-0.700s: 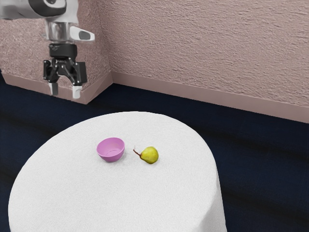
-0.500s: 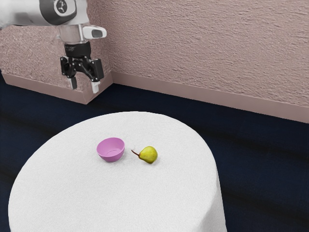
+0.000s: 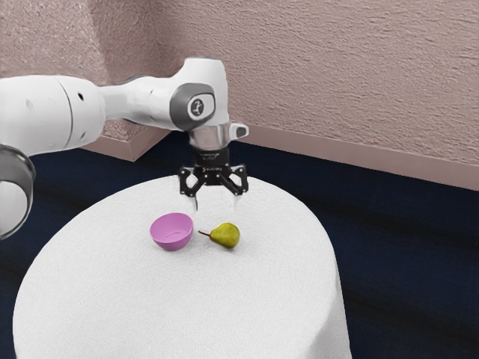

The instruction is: Place the pear in the bowl.

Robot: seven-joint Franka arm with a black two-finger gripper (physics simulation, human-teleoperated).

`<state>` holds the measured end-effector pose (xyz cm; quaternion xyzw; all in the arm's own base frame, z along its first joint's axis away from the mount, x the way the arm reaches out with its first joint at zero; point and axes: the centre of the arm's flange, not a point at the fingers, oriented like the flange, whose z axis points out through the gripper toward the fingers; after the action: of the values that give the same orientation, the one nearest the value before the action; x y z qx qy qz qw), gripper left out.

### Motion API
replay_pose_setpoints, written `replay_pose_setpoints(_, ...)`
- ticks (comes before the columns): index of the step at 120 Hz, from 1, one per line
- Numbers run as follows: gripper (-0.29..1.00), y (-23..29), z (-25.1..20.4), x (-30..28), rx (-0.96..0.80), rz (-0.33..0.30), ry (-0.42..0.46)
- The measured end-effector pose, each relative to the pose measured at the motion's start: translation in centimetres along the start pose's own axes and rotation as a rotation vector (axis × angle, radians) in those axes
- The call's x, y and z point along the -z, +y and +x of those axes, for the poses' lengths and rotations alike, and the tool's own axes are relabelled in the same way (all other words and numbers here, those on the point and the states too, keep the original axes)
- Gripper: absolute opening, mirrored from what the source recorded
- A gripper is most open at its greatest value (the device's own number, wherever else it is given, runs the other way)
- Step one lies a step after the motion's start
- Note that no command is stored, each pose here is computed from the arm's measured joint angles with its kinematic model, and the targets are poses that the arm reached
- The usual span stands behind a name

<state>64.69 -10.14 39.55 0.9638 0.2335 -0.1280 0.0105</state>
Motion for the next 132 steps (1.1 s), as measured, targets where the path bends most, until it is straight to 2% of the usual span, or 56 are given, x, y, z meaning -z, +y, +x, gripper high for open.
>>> replay_pose_setpoints(24, 0.68, 1.9, 1.3, -2.1, 0.335, -0.051, 0.062)
replay_pose_setpoints(40, 0.68, 0.4, 2.5, -5.0, 0.546, -0.067, 0.08)
replay_pose_setpoints(60, 0.68, -0.7, 4.5, -5.7, 0.744, -0.135, 0.145)
replay_pose_setpoints(82, 0.68, -1.1, 6.2, -8.1, 0.89, -0.146, 0.173)
replay_pose_setpoints(132, 0.68, -1.7, 5.7, -10.7, 1.099, -0.143, 0.151)
